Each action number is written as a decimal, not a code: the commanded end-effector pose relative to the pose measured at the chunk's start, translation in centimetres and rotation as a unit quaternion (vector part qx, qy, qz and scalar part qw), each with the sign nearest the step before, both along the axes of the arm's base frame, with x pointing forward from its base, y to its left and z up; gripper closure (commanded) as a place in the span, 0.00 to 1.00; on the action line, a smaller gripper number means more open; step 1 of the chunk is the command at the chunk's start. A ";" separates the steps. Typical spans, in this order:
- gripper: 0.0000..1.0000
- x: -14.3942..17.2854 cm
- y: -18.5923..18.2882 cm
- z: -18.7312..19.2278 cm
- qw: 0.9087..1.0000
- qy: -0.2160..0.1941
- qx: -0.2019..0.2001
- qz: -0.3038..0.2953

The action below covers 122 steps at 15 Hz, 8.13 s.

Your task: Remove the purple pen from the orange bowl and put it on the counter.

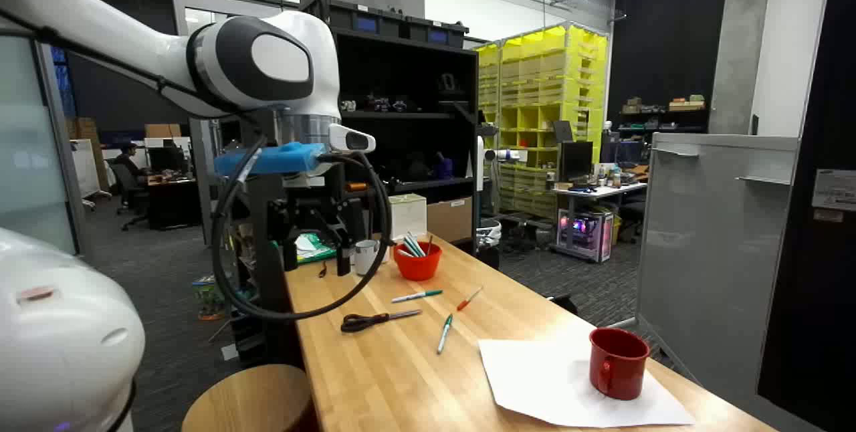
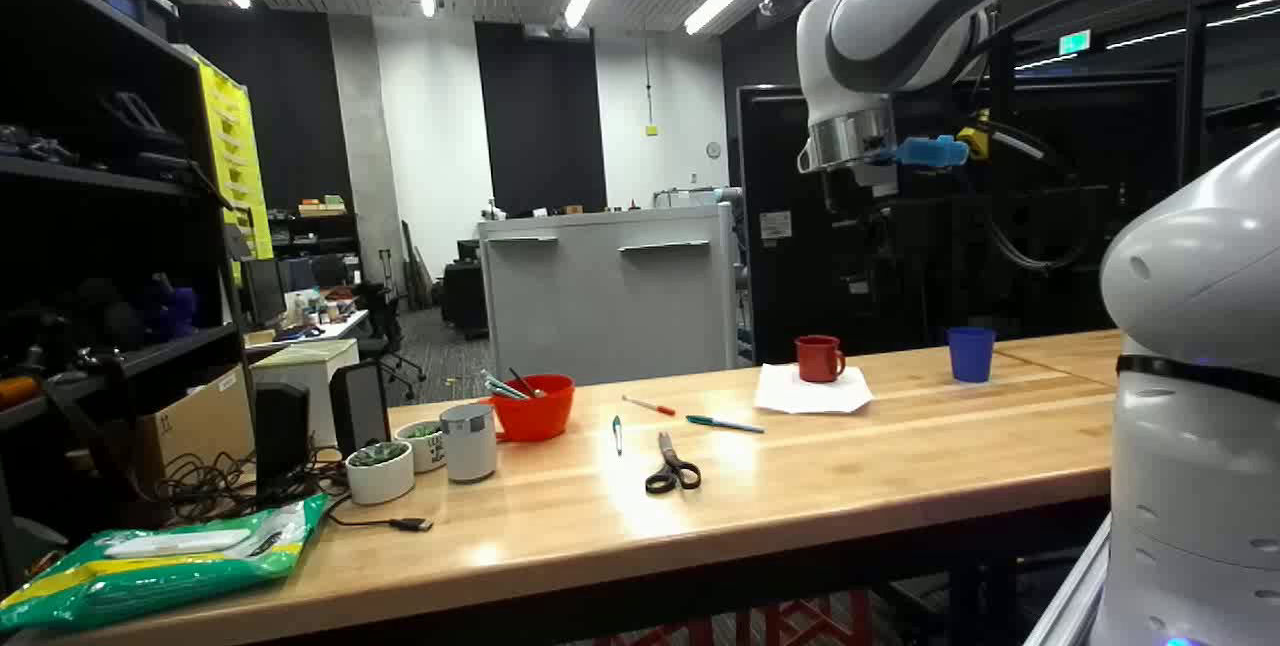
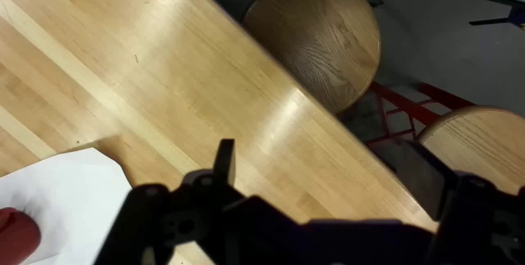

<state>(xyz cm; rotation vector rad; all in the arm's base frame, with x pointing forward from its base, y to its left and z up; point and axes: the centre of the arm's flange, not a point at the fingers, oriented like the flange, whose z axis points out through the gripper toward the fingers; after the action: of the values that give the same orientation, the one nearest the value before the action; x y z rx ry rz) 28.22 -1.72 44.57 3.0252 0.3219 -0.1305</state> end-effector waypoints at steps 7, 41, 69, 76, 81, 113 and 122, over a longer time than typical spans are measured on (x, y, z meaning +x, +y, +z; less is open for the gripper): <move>0.00 4.4 0.2 -0.5 1.000 0.005 0.021 0.017; 0.00 26.3 7.1 -6.0 0.984 -0.147 0.098 0.018; 0.00 26.3 7.1 -6.0 0.984 -0.147 0.098 0.018; 0.00 26.3 7.1 -6.0 0.984 -0.147 0.098 0.018; 0.00 29.7 7.4 -6.6 0.983 -0.145 0.108 0.015; 0.00 46.8 14.2 -13.8 0.971 -0.168 0.163 0.057; 0.00 47.9 14.2 -14.5 0.957 -0.157 0.229 0.090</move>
<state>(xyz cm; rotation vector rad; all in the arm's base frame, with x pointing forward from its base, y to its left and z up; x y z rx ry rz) 74.93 12.74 30.16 3.3103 0.6140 0.5014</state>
